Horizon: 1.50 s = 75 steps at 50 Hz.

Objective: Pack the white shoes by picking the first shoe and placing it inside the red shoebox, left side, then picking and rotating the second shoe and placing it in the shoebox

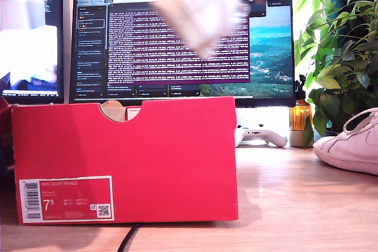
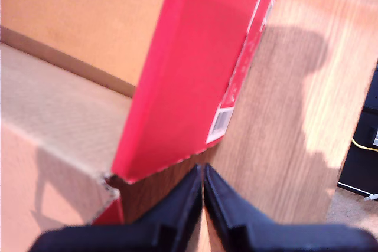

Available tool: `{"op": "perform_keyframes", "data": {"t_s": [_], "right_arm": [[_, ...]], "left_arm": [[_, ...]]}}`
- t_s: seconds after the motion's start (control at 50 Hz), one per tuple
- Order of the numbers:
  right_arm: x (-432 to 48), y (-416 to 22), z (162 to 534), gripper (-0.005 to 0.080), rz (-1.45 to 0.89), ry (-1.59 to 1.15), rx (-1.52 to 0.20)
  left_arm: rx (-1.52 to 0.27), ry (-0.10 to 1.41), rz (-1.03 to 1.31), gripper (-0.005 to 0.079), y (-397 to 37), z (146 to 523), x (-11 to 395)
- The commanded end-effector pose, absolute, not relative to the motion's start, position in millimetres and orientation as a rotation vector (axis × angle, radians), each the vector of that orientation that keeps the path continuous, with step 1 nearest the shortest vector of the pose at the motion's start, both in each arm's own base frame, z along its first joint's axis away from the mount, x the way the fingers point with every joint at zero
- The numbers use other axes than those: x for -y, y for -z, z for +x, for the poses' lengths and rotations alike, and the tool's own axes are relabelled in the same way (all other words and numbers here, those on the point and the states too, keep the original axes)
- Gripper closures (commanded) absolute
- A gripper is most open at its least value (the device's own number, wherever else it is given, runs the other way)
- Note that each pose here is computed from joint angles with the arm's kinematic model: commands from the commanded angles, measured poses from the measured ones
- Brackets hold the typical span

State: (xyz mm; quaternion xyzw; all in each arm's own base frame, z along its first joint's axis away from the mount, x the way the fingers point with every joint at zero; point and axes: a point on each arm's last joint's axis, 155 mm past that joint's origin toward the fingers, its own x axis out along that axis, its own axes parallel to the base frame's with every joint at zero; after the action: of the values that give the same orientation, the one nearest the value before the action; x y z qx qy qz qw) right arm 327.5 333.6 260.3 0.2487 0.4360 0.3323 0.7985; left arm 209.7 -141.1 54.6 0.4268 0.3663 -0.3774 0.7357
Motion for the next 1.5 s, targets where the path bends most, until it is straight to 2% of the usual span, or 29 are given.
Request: {"op": "perform_keyframes", "data": {"t_s": [0.0, 0.44, 1.14, 1.48], "right_arm": [[-347, -257, 332, 0.0765, 0.537, -0.727, -0.926], [-402, -197, 328, 0.0765, 0.557, -0.724, -1.037], [-407, -114, 348, 0.0765, 0.473, -0.561, -1.083], [-415, -86, 341, 0.0765, 0.465, -0.525, -1.131]], "left_arm": [[-0.799, 0.833, 0.930, 0.0762, -57, 211, 145], [-0.800, 0.832, 0.930, 0.0762, -57, 211, 144], [-0.800, 0.833, 0.930, 0.0762, -56, 211, 144], [-0.803, 0.833, 0.931, 0.0762, -56, 211, 144]]}}
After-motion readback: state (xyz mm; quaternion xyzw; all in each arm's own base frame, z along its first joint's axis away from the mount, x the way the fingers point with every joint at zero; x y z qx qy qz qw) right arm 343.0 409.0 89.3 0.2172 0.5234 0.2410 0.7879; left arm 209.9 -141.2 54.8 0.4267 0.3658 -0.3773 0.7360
